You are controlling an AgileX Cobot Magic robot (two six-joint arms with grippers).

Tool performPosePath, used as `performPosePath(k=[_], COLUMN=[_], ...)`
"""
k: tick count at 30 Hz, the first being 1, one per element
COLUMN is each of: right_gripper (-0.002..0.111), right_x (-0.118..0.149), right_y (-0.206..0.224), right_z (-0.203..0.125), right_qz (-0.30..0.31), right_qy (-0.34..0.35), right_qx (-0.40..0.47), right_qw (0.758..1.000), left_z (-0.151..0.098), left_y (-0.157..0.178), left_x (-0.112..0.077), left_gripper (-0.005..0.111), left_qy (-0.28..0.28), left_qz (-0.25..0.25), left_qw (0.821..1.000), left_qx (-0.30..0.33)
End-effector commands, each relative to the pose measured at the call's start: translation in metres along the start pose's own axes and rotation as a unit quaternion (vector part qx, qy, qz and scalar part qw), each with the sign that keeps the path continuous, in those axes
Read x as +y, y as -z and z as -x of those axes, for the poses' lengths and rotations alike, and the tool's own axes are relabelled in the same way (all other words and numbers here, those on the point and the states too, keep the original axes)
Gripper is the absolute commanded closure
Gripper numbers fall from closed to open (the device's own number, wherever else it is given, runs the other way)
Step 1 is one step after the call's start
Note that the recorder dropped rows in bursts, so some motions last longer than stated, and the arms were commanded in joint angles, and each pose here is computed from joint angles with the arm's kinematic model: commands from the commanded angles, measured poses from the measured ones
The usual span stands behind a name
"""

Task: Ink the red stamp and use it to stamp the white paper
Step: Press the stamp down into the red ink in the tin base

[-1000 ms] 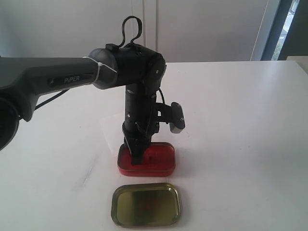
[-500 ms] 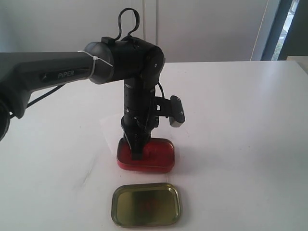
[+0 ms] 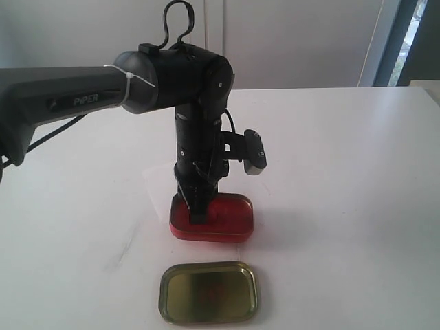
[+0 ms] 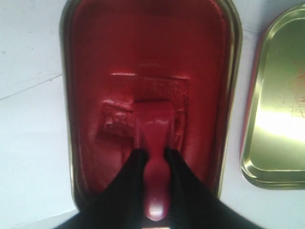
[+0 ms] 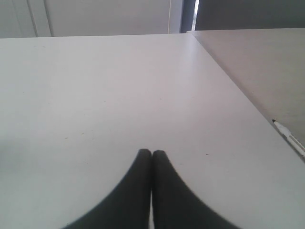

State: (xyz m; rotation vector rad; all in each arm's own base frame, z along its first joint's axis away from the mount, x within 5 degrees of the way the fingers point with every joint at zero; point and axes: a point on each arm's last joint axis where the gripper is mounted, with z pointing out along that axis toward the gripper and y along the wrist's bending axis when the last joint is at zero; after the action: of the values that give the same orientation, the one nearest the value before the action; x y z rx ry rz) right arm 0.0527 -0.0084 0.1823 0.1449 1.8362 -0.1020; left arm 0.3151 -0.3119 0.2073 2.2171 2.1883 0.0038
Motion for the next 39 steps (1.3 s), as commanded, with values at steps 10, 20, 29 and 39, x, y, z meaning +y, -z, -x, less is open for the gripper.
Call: performPosePath(k=[10,20,29,39], right_gripper=[0.108,0.108,0.108,0.108], right_x=[0.0002,0.0002,0.0002,0.0002], right_y=[-0.0002,-0.0002,-0.0002,-0.0002], right_z=[0.0,0.0,0.0,0.0], right_qz=[0.002,0.002,0.002,0.002], right_qy=[0.001,0.001,0.001,0.001], right_qx=[-0.007,-0.007,-0.007,-0.007], right_qw=[1.0,1.0,1.0,1.0], left_z=[-0.006,-0.0046,-0.0046,-0.0053], left_y=[0.0105,0.0106,0.0106,0.017], left_x=[-0.0079,-0.0096,-0.0096,-0.0106], left_gripper=[0.107,0.107,0.107,0.107], left_qy=[0.014,0.017,0.018,0.018], left_qz=[-0.031,-0.04,-0.04,-0.036], left_qw=[0.999,0.999,0.999,0.999], left_qx=[0.018,0.01,0.01,0.004])
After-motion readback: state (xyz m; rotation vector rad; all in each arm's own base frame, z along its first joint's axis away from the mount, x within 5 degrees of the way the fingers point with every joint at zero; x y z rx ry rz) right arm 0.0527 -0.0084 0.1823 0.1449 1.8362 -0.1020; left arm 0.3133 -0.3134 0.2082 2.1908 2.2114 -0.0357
